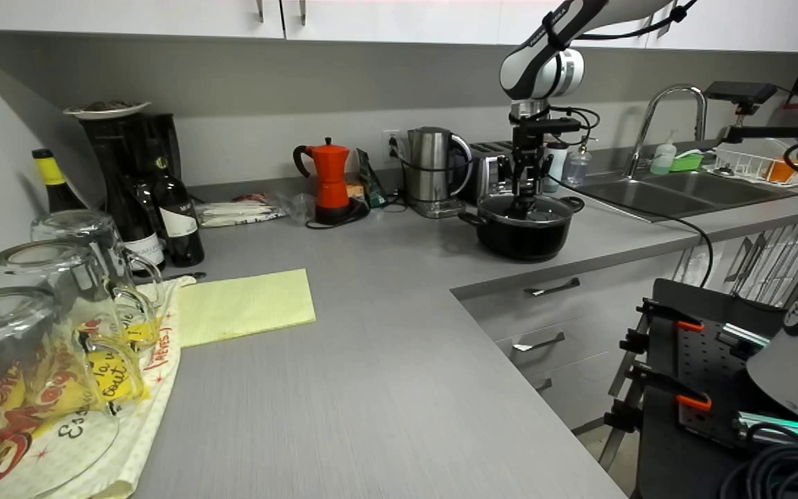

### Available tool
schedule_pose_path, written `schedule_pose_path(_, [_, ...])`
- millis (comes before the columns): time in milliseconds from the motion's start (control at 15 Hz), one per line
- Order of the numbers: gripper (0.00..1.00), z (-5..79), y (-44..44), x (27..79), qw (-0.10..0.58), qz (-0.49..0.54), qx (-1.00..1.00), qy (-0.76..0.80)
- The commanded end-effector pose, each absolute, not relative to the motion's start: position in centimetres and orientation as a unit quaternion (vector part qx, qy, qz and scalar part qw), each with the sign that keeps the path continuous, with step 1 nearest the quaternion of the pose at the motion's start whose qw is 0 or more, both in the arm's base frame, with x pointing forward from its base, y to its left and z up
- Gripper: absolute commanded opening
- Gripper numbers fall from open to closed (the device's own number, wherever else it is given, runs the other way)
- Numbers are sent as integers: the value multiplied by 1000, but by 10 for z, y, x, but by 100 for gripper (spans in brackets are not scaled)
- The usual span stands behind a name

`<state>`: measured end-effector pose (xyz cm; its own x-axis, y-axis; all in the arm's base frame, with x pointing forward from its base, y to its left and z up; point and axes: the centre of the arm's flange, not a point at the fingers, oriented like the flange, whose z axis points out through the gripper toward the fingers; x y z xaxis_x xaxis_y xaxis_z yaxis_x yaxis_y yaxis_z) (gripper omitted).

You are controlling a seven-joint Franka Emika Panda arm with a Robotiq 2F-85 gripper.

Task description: Put the clear lid on the pot

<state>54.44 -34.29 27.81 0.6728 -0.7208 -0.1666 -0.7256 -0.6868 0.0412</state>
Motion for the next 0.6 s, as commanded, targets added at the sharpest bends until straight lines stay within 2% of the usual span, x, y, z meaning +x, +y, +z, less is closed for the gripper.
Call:
schedule_pose_path(0, [25, 291, -353, 550, 26, 86, -905, 415])
schedule_pose_path(533, [25, 284, -351, 556, 28, 89, -905, 414])
